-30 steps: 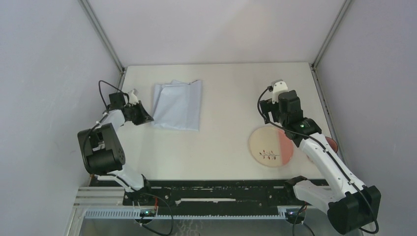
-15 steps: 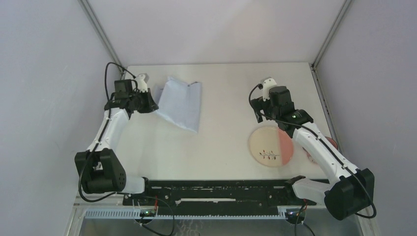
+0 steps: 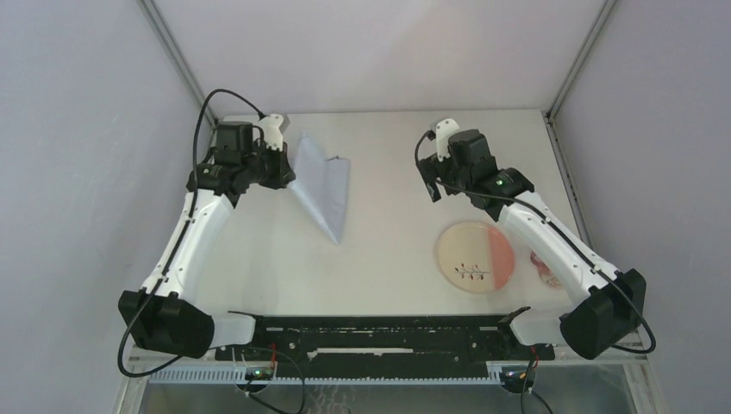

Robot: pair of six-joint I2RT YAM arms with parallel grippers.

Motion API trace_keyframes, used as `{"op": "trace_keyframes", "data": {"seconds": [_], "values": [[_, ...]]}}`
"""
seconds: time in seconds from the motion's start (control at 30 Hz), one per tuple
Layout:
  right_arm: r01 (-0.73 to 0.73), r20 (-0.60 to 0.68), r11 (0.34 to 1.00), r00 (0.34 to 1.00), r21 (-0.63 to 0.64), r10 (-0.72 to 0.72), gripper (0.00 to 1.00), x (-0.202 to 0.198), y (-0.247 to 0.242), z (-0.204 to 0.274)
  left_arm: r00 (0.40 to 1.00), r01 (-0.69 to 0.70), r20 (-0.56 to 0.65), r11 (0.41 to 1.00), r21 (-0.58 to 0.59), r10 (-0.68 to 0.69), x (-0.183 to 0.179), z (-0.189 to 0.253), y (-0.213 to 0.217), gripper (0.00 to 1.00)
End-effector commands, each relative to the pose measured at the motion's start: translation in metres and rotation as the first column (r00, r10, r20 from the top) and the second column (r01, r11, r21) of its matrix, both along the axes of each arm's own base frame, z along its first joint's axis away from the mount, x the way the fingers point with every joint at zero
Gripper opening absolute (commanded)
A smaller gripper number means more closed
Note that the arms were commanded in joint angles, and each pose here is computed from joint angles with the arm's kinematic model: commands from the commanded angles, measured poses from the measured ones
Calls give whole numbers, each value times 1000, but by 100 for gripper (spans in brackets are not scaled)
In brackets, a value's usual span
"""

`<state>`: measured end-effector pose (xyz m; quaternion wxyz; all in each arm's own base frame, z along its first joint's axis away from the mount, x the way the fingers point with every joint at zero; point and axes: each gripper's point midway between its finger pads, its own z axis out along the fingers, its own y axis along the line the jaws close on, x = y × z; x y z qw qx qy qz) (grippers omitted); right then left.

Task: Set the dinner table for one person
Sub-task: Place the napkin at the center of the board.

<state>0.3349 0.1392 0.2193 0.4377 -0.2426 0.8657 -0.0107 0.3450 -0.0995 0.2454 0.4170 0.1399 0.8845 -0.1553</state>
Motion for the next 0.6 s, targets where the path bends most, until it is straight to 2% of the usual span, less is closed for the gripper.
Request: {"op": "trace_keyframes", "data": {"seconds": [0.0, 0.2, 0.3, 0.43, 0.57], "values": [[-65, -36, 992, 997, 107, 69, 96, 3, 32, 25, 995, 90, 33, 995, 39, -91, -20, 17, -17, 0], [-75, -160, 989, 983, 125, 94, 97, 24, 58, 14, 982, 189, -26, 979, 69, -188, -51, 0, -27, 0], [-78, -208, 984, 972, 161, 111, 96, 40, 76, 5, 981, 193, -45, 977, 92, -190, -64, -11, -21, 0], [-63, -352, 977, 926, 206, 134, 96, 48, 100, -28, 981, 189, -66, 974, 123, -182, -80, -25, -11, 0], [-19, -343, 983, 936, 185, 83, 96, 72, 92, -36, 952, 285, -131, 957, 58, -276, -108, -37, -23, 0]]}}
